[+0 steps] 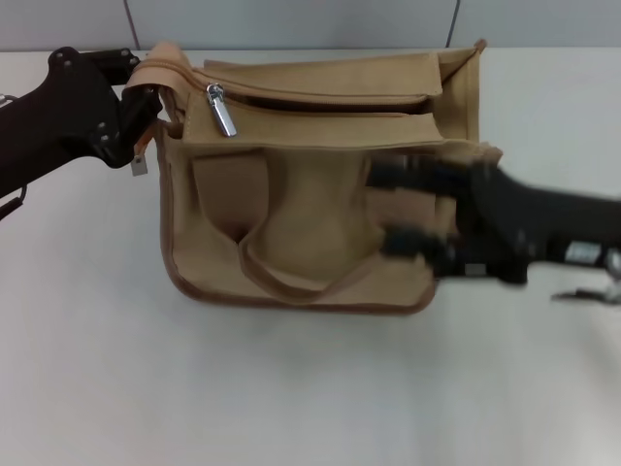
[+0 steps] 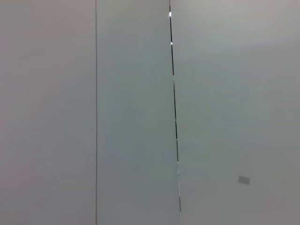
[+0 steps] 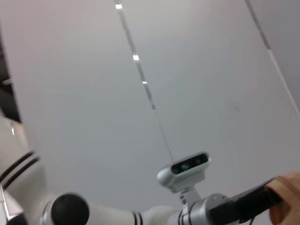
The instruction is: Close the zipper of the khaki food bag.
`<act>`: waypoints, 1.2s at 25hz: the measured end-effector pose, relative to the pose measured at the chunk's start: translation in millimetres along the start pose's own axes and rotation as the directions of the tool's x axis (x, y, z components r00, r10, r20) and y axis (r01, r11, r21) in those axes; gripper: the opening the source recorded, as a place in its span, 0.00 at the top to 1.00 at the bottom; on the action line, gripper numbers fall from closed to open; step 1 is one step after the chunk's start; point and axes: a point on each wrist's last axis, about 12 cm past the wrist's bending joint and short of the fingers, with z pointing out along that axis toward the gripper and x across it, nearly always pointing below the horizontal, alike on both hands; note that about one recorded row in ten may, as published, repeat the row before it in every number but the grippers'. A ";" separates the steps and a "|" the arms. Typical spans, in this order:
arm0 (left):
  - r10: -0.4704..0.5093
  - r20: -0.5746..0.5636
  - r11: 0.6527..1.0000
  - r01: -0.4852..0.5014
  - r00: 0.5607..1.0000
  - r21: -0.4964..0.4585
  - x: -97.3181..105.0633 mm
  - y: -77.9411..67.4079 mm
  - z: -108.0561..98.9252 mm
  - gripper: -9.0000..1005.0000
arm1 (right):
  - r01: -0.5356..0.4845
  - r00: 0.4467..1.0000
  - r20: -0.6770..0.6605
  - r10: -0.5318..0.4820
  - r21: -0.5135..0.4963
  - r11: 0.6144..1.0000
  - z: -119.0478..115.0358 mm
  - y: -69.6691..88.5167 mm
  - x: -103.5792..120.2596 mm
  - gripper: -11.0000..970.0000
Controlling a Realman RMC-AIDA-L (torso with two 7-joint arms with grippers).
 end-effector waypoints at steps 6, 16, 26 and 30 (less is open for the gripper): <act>-0.004 0.003 1.000 0.004 1.000 -0.003 0.5 -0.8 -1.1 0.98 | -0.139 0.987 -0.078 0.141 0.031 0.990 13.7 -23.2 -41.3 0.17; -0.022 0.017 1.000 0.023 1.000 -0.006 1.5 -2.1 -1.2 0.97 | -0.235 0.939 -0.236 0.250 0.092 0.968 53.7 -54.4 -81.0 0.18; -0.036 0.039 0.999 0.036 0.999 0.012 1.3 -3.3 4.7 0.97 | -0.252 0.892 -0.355 0.281 0.125 0.960 90.3 -63.5 -78.5 0.23; -0.036 0.041 0.999 0.036 0.999 0.016 0.8 -2.9 6.4 0.97 | -0.242 0.889 -0.364 0.276 0.138 0.960 97.2 -65.8 -76.9 0.25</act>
